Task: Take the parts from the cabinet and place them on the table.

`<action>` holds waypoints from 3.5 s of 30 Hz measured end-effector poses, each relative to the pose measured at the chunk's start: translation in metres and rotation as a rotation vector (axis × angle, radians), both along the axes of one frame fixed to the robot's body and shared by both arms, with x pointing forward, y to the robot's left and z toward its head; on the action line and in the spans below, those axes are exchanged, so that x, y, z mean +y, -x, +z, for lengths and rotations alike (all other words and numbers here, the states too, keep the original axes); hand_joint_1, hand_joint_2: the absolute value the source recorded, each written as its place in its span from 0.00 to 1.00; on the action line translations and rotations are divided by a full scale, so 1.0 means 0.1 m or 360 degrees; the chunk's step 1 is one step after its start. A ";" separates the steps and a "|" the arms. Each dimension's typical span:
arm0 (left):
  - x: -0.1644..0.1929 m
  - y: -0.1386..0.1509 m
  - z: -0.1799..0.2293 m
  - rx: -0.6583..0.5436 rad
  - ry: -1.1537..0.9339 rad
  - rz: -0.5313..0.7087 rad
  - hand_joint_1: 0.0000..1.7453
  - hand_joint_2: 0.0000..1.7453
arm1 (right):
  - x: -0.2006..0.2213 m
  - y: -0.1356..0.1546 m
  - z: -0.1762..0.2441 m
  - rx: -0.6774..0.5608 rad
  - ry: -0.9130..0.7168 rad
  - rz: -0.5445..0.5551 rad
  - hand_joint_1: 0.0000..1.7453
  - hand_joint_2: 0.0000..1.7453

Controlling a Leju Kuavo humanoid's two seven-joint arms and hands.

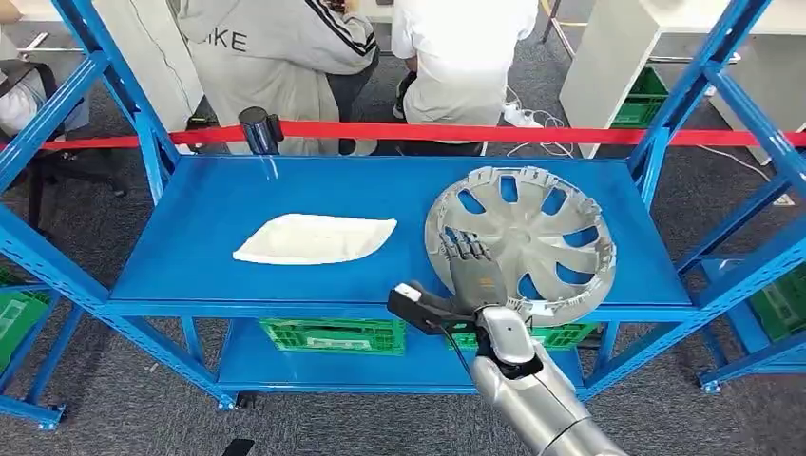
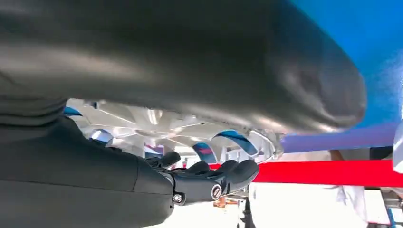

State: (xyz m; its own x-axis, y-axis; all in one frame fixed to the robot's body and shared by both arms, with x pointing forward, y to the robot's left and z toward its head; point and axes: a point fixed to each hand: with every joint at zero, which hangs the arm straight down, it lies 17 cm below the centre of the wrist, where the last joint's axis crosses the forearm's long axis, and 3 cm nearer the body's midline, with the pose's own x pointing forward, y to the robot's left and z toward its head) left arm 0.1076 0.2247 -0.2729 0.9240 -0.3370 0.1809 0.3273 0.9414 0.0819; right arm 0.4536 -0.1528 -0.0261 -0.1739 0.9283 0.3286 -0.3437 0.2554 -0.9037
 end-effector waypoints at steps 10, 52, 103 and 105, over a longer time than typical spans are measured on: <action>0.01 0.00 0.00 -0.0005 -0.0005 0.0005 0.00 0.00 | -0.05 0.17 -0.14 0.0044 0.0020 -0.0048 0.00 0.00; 0.05 0.12 -0.03 0.0012 -0.0027 0.0046 0.00 0.00 | -0.90 0.75 -0.12 -0.0032 0.0224 -0.0446 0.00 0.00; 0.07 0.09 -0.02 -0.0001 -0.0032 0.0047 0.00 0.00 | -1.13 -0.03 0.21 -0.0167 0.0079 -0.0439 0.00 1.00; 0.07 0.10 -0.03 0.0000 -0.0033 0.0040 0.00 0.00 | -1.01 -0.06 0.37 -0.0231 0.0061 -0.0410 0.00 1.00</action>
